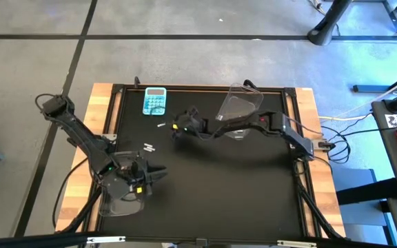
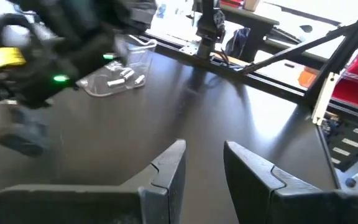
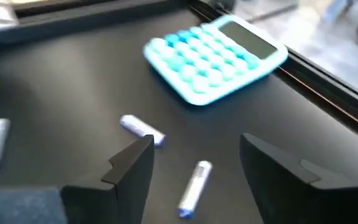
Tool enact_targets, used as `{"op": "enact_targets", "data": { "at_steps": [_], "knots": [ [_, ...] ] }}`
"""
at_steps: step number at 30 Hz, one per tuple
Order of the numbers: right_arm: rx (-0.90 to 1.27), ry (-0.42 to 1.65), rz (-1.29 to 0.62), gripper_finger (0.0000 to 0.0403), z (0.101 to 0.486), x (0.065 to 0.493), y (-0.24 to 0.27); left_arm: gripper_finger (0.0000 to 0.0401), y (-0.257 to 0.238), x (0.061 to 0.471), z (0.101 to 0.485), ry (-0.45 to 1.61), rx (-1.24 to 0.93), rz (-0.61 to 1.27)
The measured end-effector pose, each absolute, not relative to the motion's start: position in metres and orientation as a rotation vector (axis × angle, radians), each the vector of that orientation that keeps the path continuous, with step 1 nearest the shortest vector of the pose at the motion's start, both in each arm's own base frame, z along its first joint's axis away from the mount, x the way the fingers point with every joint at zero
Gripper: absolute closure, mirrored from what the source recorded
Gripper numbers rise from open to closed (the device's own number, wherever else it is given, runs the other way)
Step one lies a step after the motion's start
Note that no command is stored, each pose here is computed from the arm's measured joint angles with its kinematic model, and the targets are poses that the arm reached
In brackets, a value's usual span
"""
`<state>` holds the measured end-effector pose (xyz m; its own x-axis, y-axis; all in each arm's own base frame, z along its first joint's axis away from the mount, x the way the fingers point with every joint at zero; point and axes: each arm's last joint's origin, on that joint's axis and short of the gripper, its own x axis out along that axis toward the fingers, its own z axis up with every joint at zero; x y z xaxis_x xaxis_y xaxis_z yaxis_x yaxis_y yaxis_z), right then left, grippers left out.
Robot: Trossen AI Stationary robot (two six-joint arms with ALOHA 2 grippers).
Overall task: Sort batteries
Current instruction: Put the white battery into the top transparent bin
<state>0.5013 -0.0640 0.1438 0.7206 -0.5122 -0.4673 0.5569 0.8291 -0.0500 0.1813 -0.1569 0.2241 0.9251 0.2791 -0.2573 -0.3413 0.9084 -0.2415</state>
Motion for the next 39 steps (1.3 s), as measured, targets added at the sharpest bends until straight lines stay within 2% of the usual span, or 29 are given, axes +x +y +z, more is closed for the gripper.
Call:
{"op": "enact_targets", "data": {
  "at_steps": [15,19,24,25,32,39],
  "knots": [
    [0.190,0.631,-0.586,0.0224,0.096,0.509,-0.085,0.0301,-0.159,0.179,0.224,0.221,-0.280,0.315],
    [0.193,0.659,-0.570,0.0271,0.095,0.508,-0.084,0.0301,-0.159,0.179,0.224,0.221,-0.282,0.315],
    [0.197,0.673,-0.545,0.0371,0.094,0.508,-0.083,0.0301,-0.159,0.179,0.224,0.222,-0.281,0.315],
    [0.199,0.681,-0.538,0.0381,0.094,0.507,-0.083,0.0301,-0.159,0.179,0.224,0.222,-0.281,0.315],
    [0.161,0.753,-0.511,0.0382,0.099,0.503,-0.071,0.0301,-0.159,0.179,0.224,0.223,-0.286,0.315],
    [0.006,0.893,-0.439,0.0382,0.117,0.492,-0.021,0.0301,-0.161,0.177,0.223,0.223,-0.308,0.307]
  ]
}}
